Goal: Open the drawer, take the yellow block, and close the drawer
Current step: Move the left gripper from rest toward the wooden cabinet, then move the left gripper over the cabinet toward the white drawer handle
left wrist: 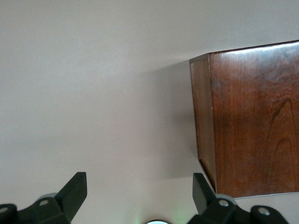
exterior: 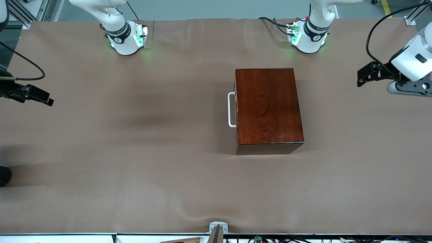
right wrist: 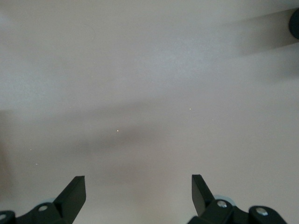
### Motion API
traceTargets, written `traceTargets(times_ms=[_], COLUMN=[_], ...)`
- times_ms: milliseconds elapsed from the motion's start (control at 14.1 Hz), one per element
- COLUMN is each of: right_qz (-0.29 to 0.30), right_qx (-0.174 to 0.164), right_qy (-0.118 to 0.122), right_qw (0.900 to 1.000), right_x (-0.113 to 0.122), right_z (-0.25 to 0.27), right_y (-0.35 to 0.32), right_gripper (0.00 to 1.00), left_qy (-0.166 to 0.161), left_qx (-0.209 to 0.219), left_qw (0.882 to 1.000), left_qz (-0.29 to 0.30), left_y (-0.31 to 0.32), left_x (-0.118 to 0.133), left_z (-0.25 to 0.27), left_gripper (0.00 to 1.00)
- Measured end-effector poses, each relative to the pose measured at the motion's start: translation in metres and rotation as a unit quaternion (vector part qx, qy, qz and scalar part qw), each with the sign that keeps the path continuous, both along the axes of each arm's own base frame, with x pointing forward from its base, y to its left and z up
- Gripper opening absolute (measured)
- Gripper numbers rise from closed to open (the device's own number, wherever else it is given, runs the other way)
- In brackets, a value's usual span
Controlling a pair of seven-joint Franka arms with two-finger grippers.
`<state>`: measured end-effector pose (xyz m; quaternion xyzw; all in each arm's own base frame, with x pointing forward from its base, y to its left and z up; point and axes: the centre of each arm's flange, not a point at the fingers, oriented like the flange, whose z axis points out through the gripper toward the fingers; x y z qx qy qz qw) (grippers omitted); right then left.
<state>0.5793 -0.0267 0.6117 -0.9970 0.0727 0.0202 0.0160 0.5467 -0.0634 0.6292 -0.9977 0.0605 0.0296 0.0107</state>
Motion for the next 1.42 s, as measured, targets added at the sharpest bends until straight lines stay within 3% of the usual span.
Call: traceTargets(times_ms=[637, 1416], right_qz=[0.000, 0.000], right_qx=[0.000, 0.000], right_qy=[0.000, 0.000], right_qw=[1.000, 1.000], right_x=[0.000, 0.000], right_z=[0.000, 0.000], right_y=[0.000, 0.000], right_gripper=[1.00, 1.00], left_qy=[0.015, 0.028], left_qx=[0.007, 0.026], left_qw=[0.998, 0.992], left_qz=[0.065, 0.117], left_y=[-0.056, -0.193], left_x=[0.005, 0.005], left_z=[-0.015, -0.052], left_gripper=[1.00, 1.00])
